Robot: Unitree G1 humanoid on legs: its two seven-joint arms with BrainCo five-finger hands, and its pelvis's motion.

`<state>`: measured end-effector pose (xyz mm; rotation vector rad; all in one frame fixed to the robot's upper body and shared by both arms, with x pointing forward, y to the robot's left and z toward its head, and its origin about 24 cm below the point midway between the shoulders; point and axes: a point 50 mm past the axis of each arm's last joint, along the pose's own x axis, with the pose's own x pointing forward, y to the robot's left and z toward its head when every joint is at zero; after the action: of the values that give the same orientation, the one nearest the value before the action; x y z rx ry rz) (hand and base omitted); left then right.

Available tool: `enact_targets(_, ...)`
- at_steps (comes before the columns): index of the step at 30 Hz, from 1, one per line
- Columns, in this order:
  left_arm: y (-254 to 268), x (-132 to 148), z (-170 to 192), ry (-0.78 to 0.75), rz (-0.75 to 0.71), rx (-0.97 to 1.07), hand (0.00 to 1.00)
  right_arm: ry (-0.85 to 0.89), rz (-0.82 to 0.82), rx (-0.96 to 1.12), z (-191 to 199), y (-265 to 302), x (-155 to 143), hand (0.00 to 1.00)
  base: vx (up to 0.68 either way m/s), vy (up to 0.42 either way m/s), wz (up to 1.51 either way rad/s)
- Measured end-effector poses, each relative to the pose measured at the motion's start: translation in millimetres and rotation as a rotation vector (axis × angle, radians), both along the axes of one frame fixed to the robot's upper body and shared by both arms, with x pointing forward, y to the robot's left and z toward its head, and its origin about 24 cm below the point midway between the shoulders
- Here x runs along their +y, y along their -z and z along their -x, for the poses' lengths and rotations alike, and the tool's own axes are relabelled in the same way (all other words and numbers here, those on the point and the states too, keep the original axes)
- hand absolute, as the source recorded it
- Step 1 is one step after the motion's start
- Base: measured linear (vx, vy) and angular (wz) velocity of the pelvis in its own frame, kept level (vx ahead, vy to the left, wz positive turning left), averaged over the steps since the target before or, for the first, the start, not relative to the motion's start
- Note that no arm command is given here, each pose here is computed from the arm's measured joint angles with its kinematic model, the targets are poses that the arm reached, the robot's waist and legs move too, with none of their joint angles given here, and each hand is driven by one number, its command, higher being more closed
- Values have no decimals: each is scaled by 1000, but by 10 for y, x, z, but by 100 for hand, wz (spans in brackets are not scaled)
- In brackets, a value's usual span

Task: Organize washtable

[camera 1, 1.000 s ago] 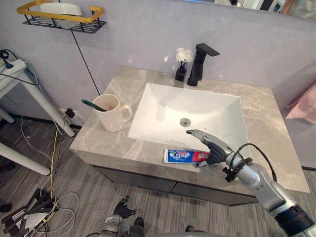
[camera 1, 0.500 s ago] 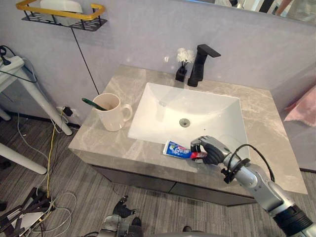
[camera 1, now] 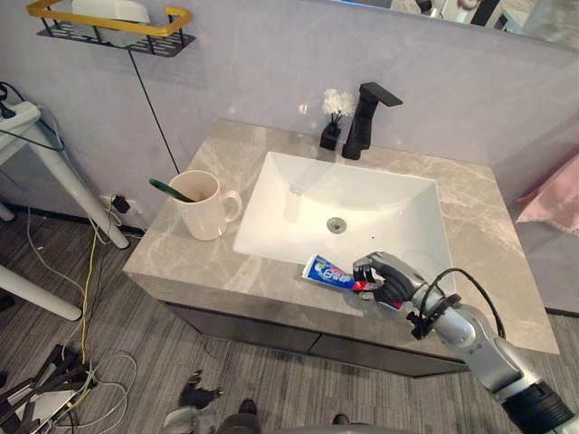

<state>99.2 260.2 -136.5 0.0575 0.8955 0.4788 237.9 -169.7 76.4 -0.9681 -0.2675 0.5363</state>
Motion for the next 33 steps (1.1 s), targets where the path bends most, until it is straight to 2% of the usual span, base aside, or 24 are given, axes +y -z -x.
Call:
enact_targets(3, -446, 421, -93, -184, -151, -239, 0, 29, -26, -8, 88, -18, -47, 100, 0, 0, 2)
enact_targets(4, -575, 488, -144, -207, -180, -306, 0, 33, -29, -14, 110, -36, -56, 100, 0, 0, 4)
enact_targets(5, -929, 600, -269, -239, -259, -474, 0, 40, -38, -33, 149, -84, -72, 100, 0, 0, 5)
enact_targets(7, -1357, 651, -390, -254, -340, -677, 0, 40, -56, -70, 151, -171, -63, 100, 0, 0, 5)
enact_targets(11, -2015, 505, -586, -203, -416, -992, 0, 48, -156, -118, 133, -291, -4, 100, 0, 0, 4)
enact_targets(14, -2441, 136, -725, -65, -404, -1206, 0, 38, -219, -155, 140, -362, 91, 100, -3, -2, 9)
enact_targets(18, -2760, -358, -788, 117, -254, -1424, 0, 51, -308, -232, 75, -487, 183, 100, -16, -1, 8)
enact_targets(20, -2884, -634, -788, 228, -105, -1524, 0, 41, -367, -306, 60, -627, 262, 100, -39, 7, 1)
enact_targets(23, -2924, -916, -813, 354, 94, -1569, 0, 11, -420, -369, 57, -752, 370, 100, -41, 4, 1)
enact_targets(26, -2944, -1082, -844, 431, 240, -1586, 0, -8, -463, -401, 48, -807, 463, 100, -48, 3, 0)
enact_targets(33, -2919, -1258, -870, 467, 435, -1568, 0, 25, -526, -451, 11, -888, 506, 100, -11, 1, -1)
